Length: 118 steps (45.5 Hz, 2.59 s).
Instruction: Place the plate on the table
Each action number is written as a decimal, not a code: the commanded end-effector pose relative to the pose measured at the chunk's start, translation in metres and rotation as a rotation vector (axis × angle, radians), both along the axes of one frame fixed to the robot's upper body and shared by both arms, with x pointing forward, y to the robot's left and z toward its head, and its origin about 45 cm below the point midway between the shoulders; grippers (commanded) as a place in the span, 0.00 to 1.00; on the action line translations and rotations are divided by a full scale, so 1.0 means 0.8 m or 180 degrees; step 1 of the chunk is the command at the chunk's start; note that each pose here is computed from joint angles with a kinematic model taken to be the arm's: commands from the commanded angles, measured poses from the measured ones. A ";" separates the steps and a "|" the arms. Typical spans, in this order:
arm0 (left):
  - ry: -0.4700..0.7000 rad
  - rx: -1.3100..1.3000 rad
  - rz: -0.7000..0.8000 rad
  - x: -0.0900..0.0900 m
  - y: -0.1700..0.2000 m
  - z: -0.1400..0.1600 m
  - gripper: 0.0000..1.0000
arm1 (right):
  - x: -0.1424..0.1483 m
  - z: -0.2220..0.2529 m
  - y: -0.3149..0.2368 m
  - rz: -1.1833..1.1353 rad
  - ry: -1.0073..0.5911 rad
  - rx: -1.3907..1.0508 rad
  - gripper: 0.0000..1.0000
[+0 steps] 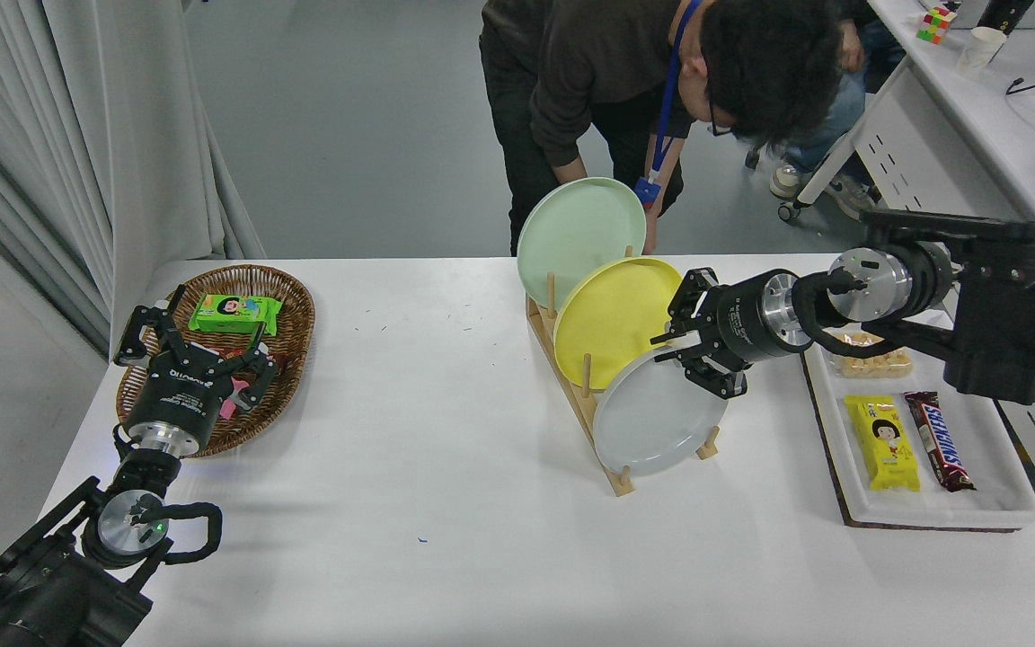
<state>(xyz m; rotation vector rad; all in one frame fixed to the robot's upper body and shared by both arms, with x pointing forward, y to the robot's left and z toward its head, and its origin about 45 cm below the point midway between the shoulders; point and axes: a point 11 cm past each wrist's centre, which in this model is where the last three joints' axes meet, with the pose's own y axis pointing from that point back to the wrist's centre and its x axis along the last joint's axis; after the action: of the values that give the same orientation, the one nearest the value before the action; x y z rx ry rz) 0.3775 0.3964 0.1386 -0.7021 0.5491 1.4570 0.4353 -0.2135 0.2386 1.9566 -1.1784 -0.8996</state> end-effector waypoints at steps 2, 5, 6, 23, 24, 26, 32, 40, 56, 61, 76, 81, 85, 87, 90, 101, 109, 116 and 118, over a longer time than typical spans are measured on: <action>0.0000 0.0000 0.0000 0.000 0.000 0.000 0.98 | -0.001 0.000 0.001 0.0029 0.0011 0.0020 0.16; 0.0000 0.0000 0.0000 0.000 0.000 0.000 0.98 | -0.002 0.000 0.001 0.0039 0.0014 0.0022 0.16; 0.0000 0.0000 0.0000 0.000 0.000 0.000 0.98 | -0.002 0.000 0.001 0.0041 0.0012 0.0019 0.16; 0.0000 0.0000 0.0000 0.000 0.000 0.000 0.98 | -0.003 -0.001 0.002 0.0046 0.0022 0.0021 0.15; 0.0000 0.0000 0.0000 0.000 0.000 0.000 0.98 | -0.002 0.000 0.002 0.0049 0.0018 0.0021 0.15; 0.0000 0.0000 0.0000 0.000 0.000 0.000 0.98 | -0.002 0.000 0.002 0.0046 0.0020 0.0025 0.14; 0.0000 0.0000 0.0000 0.000 0.000 0.000 0.98 | -0.002 0.000 0.002 0.0048 0.0017 0.0024 0.14; 0.0000 0.0000 0.0000 0.000 0.000 0.000 0.98 | -0.001 0.001 0.001 0.0038 0.0010 0.0026 0.14; 0.0004 0.0000 0.0001 -0.001 0.000 -0.001 0.98 | -0.001 0.002 0.001 0.0040 0.0005 0.0025 0.11; 0.0000 0.0000 0.0000 0.000 0.000 0.000 0.98 | -0.001 0.002 0.001 0.0042 0.0014 0.0022 0.09; 0.0000 0.0000 0.0000 0.000 0.000 0.000 0.98 | -0.001 0.003 0.001 0.0045 0.0018 0.0018 0.08; 0.0000 0.0000 0.0000 0.000 0.000 0.000 0.98 | -0.001 0.003 0.001 0.0046 0.0014 0.0018 0.08; 0.0000 0.0000 0.0000 0.000 0.000 0.000 0.98 | -0.001 0.004 0.001 0.0054 0.0010 0.0031 0.08; 0.0000 0.0000 0.0000 0.000 0.000 0.000 0.98 | -0.001 0.005 0.002 0.0076 0.0004 0.0046 0.08; 0.0000 0.0000 0.0000 0.000 0.000 0.000 0.98 | 0.000 0.007 0.003 0.0093 -0.0001 0.0057 0.08; 0.0000 0.0000 0.0000 0.000 0.000 0.000 0.98 | 0.000 0.007 0.002 0.0092 0.0009 0.0052 0.06; 0.0000 0.0000 0.0000 0.000 0.000 0.000 0.98 | 0.000 0.006 0.001 0.0087 0.0010 0.0051 0.06; 0.0001 0.0004 -0.0003 0.000 0.000 0.000 0.98 | 0.002 0.009 0.000 0.0075 -0.0013 0.0050 0.06; 0.0000 0.0000 0.0000 0.000 0.000 0.000 0.98 | 0.003 0.011 -0.001 0.0068 -0.0024 0.0053 0.06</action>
<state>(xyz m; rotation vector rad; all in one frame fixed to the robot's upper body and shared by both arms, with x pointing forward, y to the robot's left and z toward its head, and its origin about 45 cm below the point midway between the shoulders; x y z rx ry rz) 0.3775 0.3964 0.1386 -0.7020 0.5492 1.4571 0.4355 -0.2128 0.2440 1.9794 -1.1459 -0.8990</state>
